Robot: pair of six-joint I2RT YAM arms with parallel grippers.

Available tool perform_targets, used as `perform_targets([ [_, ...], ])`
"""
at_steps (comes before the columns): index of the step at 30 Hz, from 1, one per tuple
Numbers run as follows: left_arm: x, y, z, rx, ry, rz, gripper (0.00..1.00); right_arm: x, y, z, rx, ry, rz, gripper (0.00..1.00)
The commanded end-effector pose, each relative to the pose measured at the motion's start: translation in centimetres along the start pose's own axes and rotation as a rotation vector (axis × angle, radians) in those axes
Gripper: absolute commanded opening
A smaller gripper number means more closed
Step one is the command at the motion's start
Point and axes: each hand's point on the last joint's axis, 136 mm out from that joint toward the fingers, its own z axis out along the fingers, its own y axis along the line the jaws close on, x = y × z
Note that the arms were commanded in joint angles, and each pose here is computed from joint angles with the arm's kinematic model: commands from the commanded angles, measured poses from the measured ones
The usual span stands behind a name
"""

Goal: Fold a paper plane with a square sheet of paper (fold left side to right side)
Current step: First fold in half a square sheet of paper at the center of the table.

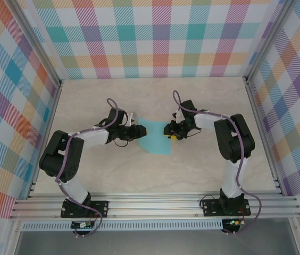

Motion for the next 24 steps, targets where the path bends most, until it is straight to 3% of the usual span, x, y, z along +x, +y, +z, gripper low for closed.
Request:
perform_targets([
  [1,-1.3,-5.4,0.0,0.160,-0.029,0.056,0.55,0.7,-1.9,1.1,0.056,0.009,0.029,0.38],
  [9,-0.2,-6.6,3.3,0.193,0.032,0.055,0.60,-0.6,-0.6,-1.2,-0.027,-0.058,0.031,0.40],
  [17,0.3,-5.8,5.2,0.176,0.067,0.035,0.50,-2.0,1.5,-6.7,-0.124,-0.169,0.007,0.48],
  [21,0.4,-5.7,5.5,0.173,0.072,0.034,0.46,-2.0,3.9,-7.0,-0.252,-0.145,0.006,0.48],
  [24,0.4,-5.7,5.7,0.170,0.075,0.033,0.43,-2.0,4.3,-5.9,-0.270,-0.123,0.017,0.48],
])
